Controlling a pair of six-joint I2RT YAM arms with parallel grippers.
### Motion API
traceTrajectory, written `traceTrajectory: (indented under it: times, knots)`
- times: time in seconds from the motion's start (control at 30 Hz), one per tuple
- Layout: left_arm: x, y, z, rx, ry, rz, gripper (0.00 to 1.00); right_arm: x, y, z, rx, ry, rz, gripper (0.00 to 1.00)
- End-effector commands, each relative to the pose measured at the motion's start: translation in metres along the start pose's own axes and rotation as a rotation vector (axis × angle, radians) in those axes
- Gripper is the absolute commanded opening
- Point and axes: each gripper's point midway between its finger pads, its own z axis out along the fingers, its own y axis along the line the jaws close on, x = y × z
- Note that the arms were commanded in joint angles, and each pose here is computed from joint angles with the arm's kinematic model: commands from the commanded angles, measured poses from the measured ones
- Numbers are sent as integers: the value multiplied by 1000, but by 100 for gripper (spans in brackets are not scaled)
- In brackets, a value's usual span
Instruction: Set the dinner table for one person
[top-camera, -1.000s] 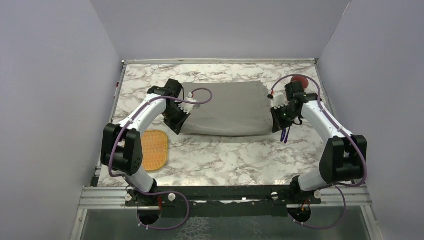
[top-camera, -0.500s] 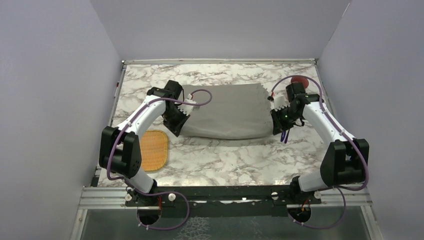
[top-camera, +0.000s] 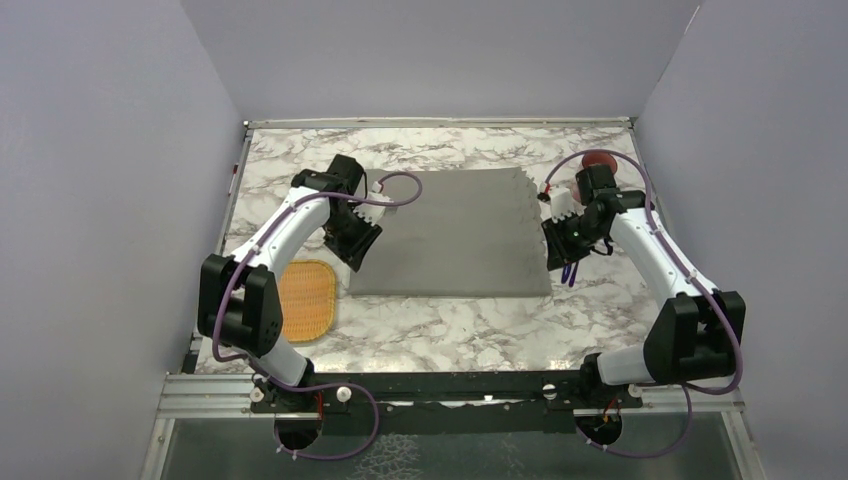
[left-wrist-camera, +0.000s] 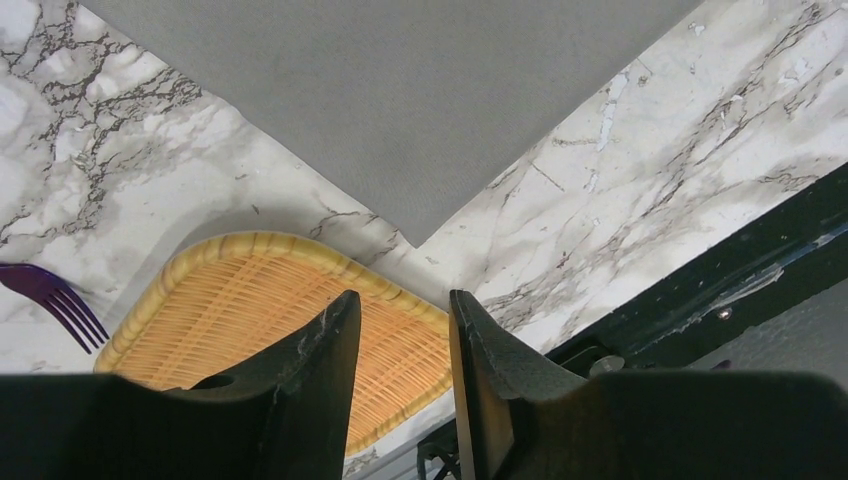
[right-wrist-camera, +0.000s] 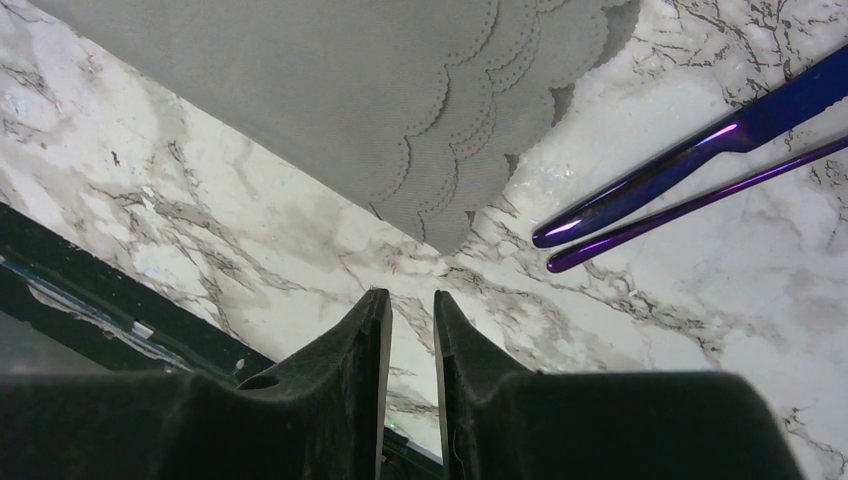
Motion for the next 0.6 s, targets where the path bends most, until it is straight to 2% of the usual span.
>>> traceTrajectory:
  times: [0.0,0.1,0.13,0.23,0.27,0.37,0.57]
  knots:
    - [-14,2,-22,-49,-64,4,40,0,3,-4,-9,-10,-14,27]
    - [-31,2,-28,-54,-136,-3,32,-6,3,-1,-22,-24,-13,26]
    - [-39,2,-29,-49,-172,-2,25,-10,3,1,-28,-35,-12,23]
    - [-59,3,-19,-15,-220,-6,3,-24,3,10,-64,-61,6,2]
    - [-63,4,-11,0,-210,-13,0,-27,4,17,-91,-53,19,1]
    - [-74,2,11,64,-180,-26,0,-41,11,32,-195,-46,33,1]
    - [-104,-2,37,107,-193,2,0,-64,17,60,-372,-24,47,1]
